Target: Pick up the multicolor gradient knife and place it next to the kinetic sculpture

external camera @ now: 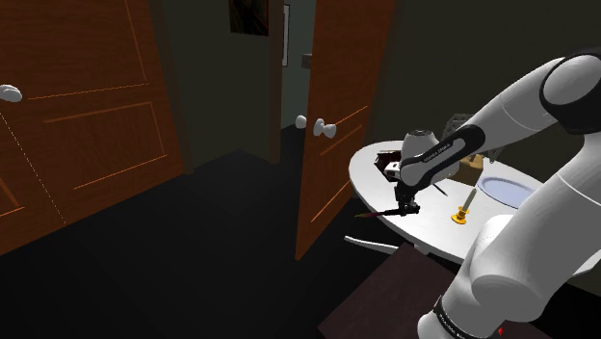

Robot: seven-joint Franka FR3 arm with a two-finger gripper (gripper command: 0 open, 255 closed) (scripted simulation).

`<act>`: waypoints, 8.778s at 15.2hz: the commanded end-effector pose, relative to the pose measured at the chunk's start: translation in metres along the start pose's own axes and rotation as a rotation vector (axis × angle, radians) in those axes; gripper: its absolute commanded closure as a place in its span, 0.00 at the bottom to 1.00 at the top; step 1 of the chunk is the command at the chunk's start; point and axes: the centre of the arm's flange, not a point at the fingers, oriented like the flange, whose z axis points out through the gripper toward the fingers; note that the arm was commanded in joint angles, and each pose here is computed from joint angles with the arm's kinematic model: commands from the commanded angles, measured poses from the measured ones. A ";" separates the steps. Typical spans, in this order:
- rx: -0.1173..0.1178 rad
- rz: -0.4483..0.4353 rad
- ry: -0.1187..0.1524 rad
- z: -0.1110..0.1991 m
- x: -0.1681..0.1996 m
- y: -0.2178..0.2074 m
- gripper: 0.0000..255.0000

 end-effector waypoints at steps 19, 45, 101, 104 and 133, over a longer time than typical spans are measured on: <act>0.000 0.000 0.000 -0.068 -0.010 0.001 1.00; 0.000 0.000 0.000 -0.204 -0.029 0.003 1.00; 0.000 0.000 0.000 -0.329 -0.350 0.047 1.00; 0.000 0.000 0.000 -0.324 -0.389 0.052 1.00; 0.000 0.000 0.000 -0.178 -0.398 0.054 1.00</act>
